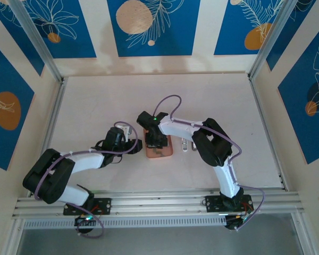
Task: Load the staples into the stapler
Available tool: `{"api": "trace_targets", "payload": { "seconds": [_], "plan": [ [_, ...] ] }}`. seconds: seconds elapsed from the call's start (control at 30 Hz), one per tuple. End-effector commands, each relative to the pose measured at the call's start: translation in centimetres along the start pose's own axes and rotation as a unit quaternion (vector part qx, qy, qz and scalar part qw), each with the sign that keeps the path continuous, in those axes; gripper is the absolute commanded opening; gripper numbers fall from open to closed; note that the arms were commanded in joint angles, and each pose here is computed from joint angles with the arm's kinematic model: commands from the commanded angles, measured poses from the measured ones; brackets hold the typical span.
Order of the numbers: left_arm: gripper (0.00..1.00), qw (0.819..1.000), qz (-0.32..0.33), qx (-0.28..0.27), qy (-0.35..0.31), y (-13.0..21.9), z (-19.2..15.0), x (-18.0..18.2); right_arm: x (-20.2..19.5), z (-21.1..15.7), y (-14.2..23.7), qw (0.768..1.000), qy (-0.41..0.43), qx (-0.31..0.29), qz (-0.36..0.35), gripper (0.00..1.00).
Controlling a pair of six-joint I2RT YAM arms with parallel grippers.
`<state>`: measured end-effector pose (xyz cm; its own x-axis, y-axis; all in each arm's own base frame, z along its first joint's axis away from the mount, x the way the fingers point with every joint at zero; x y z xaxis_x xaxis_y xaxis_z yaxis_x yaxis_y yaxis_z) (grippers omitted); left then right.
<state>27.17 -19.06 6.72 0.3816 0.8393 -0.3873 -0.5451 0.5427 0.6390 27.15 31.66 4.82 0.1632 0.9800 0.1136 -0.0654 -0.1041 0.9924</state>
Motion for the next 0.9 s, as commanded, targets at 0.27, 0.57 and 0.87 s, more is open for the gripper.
{"api": "trace_targets", "payload": {
  "seconds": [0.27,0.57,0.87],
  "plan": [
    [0.57,1.000,-0.001,-0.003,-0.007,0.1,0.1,-0.2,-0.3,-0.2,2.9,0.999,-0.009,-0.031,0.011,0.18],
    [0.57,0.999,-0.026,-0.016,-0.015,0.1,0.9,-1.1,-1.7,0.4,5.8,0.996,-0.012,-0.087,0.026,0.18],
    [0.57,0.996,-0.078,-0.035,-0.040,0.1,2.1,-2.9,-6.0,-0.9,7.4,0.994,-0.030,-0.101,-0.002,0.18]
  ]
}}
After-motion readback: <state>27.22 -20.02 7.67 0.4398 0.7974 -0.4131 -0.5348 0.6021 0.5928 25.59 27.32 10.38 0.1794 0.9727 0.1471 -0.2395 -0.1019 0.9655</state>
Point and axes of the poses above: each hand's point on the last joint's axis, 136 mm out from that joint toward the fingers, its own y axis back along the fingers, its own x axis along the line the jaws close on, z = x × y, the point moved 3 cm from there along y, back along the fingers, and after that the axes turned 9 degrees about -y, right-handed, at the moved point
